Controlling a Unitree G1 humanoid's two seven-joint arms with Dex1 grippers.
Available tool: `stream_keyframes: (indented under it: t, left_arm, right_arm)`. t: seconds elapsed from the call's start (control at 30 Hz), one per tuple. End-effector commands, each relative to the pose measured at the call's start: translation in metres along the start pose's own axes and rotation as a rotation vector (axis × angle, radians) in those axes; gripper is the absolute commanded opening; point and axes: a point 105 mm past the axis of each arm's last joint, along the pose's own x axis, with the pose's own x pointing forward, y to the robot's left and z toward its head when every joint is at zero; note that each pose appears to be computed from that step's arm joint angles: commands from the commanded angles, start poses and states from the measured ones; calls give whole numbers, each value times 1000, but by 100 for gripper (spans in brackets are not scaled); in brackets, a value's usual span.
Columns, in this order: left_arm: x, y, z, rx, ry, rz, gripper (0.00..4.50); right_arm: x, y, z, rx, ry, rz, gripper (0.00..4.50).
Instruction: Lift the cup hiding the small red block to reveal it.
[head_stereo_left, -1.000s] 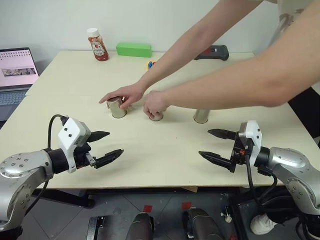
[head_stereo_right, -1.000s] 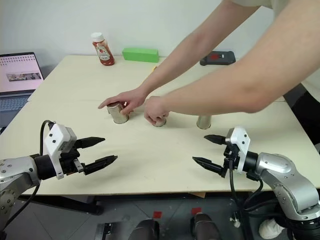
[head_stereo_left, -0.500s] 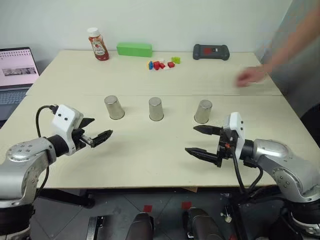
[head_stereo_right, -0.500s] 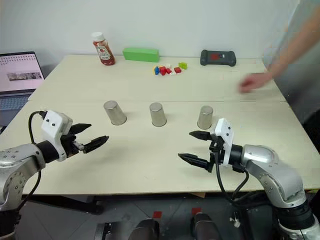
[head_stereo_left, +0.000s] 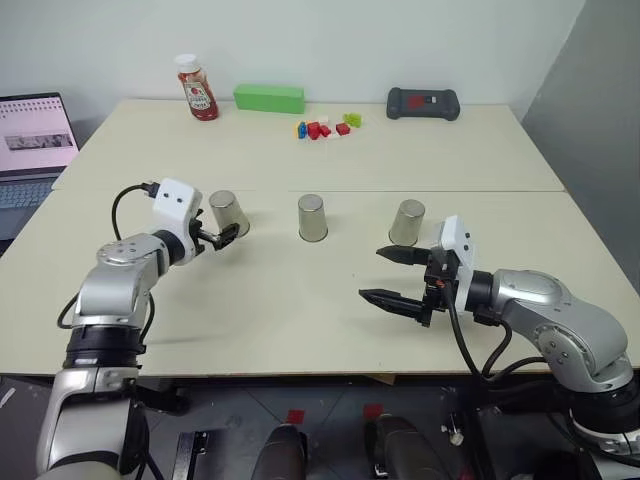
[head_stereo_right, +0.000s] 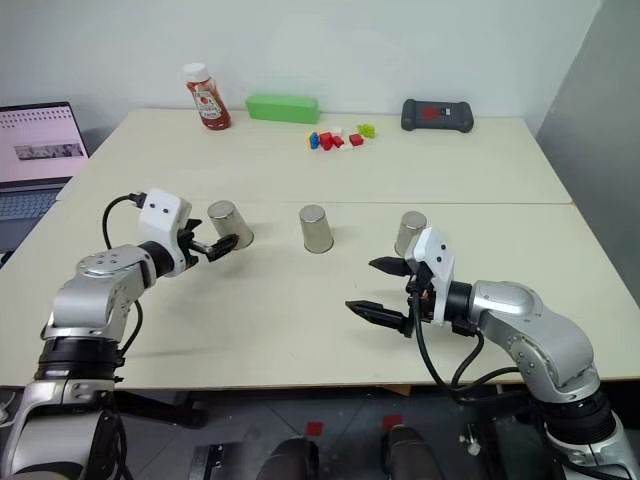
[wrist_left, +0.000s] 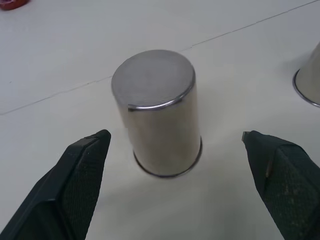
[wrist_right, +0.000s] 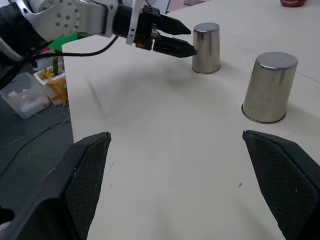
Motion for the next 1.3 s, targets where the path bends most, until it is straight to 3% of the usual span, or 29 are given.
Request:
stream_keyframes:
  t: [0.03,0.6,0.63,0.87,0.97,1.1,1.2,1.3]
  left_arm:
    - [14,4,17,24,-43,28,448]
    - [48,5,19,-84,-20,51,448]
    - [49,5,18,-83,-17,50,413]
    - [47,7,12,-94,-13,39,284]
    - [44,9,15,-115,-39,26,280]
    - [35,8,53,-111,-163,-28,280]
    - [20,24,69,-92,-198,24,280]
    - [2,48,69,-44,-178,120,280]
  right_arm:
    - [-3,6,13,-47,-25,10,450]
    - [-1,8,14,-51,-15,25,450]
    - [-1,8,14,-51,-15,26,450]
    - [1,10,14,-48,-20,30,450]
    - [3,11,13,-46,-23,32,450]
    - [4,11,16,-54,-36,36,450]
    - [4,11,17,-54,-45,37,450]
    - [5,10,18,-59,-53,42,450]
